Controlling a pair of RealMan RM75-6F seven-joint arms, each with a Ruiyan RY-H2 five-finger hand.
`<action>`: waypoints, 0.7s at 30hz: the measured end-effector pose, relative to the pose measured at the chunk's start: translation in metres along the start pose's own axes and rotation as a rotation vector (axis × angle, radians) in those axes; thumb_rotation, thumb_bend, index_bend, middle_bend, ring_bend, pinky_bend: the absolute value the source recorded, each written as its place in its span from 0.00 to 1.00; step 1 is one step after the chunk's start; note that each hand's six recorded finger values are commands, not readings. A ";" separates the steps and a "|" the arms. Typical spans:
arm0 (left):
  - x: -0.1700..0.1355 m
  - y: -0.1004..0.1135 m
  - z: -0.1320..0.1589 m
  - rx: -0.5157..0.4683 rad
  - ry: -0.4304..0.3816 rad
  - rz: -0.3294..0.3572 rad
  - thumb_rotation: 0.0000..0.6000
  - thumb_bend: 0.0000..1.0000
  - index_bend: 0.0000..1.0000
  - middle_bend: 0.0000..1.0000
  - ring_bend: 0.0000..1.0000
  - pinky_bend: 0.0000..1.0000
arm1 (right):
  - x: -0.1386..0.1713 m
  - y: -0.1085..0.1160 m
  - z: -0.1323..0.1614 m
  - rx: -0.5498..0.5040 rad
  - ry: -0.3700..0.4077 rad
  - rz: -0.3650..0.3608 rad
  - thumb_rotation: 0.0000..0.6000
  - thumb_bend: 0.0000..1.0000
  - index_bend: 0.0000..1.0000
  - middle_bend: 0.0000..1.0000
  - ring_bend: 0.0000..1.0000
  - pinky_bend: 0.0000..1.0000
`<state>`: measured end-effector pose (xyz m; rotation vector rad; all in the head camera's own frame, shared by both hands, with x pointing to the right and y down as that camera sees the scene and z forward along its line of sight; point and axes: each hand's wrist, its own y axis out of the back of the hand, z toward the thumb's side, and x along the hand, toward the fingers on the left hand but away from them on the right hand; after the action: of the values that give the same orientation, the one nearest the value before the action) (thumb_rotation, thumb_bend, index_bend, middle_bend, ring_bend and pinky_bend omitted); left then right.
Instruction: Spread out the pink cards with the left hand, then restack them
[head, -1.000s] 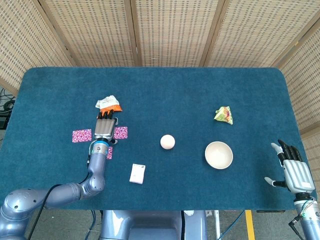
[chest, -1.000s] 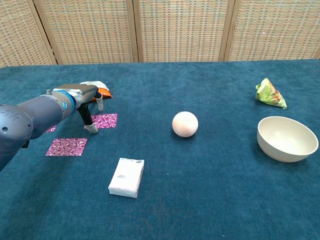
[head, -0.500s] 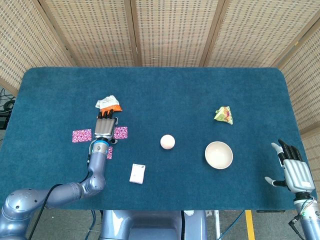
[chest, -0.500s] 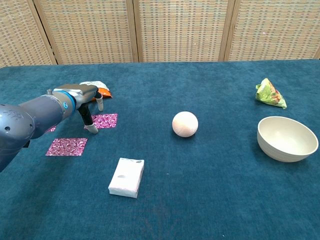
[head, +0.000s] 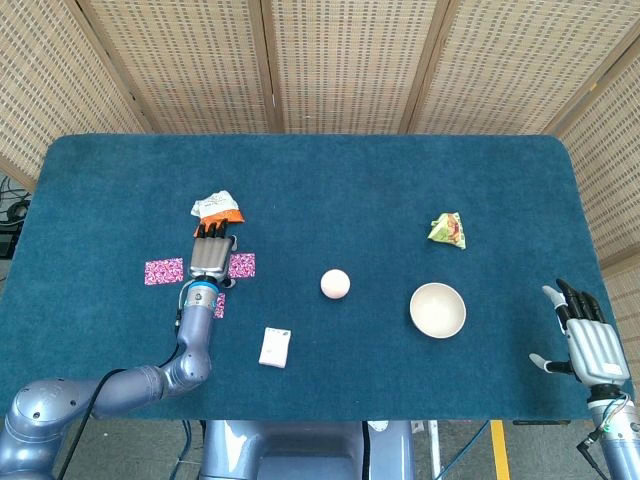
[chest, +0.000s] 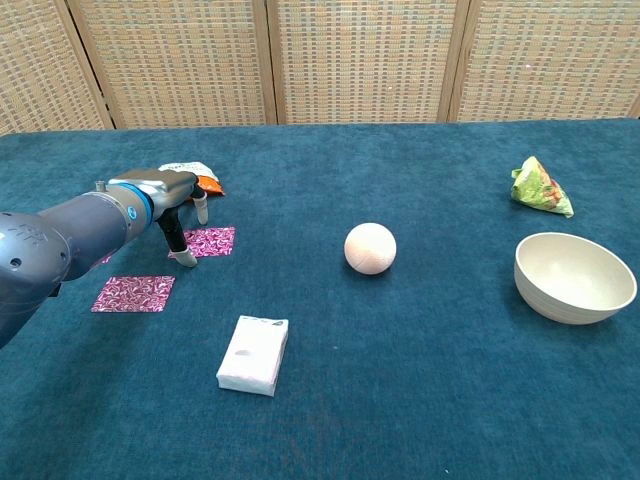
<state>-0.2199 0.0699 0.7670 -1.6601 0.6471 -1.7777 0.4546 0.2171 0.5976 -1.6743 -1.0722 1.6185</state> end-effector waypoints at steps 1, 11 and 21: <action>0.000 0.000 0.000 -0.001 0.001 0.000 1.00 0.25 0.34 0.00 0.00 0.00 | 0.000 0.000 0.000 0.000 0.000 0.001 1.00 0.13 0.09 0.00 0.00 0.00; 0.001 -0.001 -0.002 -0.001 0.006 -0.005 1.00 0.26 0.38 0.00 0.00 0.00 | 0.000 -0.001 0.000 0.001 -0.001 0.004 1.00 0.13 0.09 0.00 0.00 0.00; 0.001 -0.002 -0.006 0.000 0.017 -0.007 1.00 0.27 0.39 0.00 0.00 0.00 | 0.000 -0.001 0.000 0.002 -0.001 0.003 1.00 0.13 0.09 0.00 0.00 0.00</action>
<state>-0.2262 0.0700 0.7687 -1.6510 0.6494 -1.7986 0.4546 0.2175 0.5984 -1.6749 -1.0688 1.6220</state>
